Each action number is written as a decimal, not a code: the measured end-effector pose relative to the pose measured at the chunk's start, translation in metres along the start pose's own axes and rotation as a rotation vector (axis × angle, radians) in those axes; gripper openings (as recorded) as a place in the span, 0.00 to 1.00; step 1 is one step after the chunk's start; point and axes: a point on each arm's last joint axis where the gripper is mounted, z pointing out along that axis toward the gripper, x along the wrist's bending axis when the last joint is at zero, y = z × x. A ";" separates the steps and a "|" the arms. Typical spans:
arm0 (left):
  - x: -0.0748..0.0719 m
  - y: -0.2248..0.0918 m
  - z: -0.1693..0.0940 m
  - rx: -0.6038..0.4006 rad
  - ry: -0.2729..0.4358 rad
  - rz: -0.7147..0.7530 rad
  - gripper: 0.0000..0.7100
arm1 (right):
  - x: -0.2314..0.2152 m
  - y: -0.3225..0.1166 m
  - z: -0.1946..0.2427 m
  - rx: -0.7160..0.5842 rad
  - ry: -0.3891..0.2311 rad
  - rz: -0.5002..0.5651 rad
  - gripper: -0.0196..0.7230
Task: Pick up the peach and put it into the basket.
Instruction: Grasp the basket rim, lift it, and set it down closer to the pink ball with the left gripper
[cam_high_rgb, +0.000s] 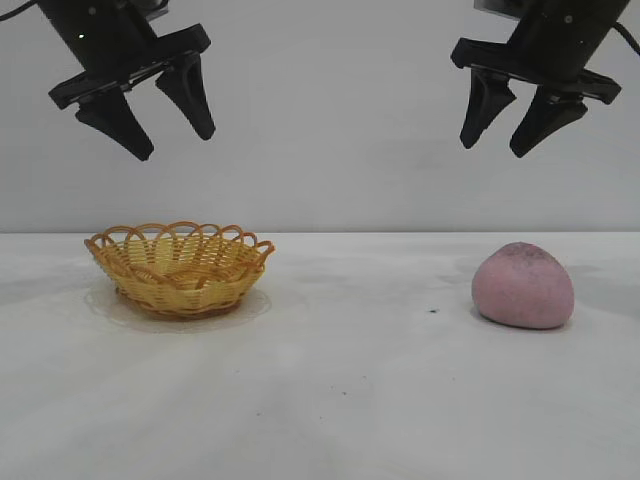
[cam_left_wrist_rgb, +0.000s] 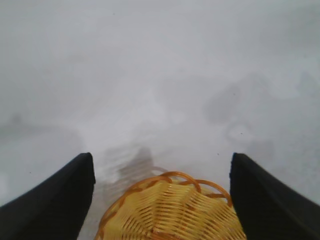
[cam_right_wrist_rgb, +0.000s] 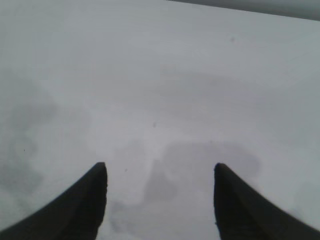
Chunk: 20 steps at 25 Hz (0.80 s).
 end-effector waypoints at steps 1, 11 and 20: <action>0.000 0.000 0.000 0.000 0.000 0.000 0.74 | 0.000 0.000 0.000 0.000 0.000 -0.002 0.56; 0.000 0.000 0.000 0.000 0.000 0.000 0.74 | 0.000 0.000 0.000 0.000 0.000 -0.002 0.56; -0.003 0.004 -0.008 0.068 -0.003 0.096 0.74 | 0.000 0.000 0.000 0.002 0.001 -0.002 0.56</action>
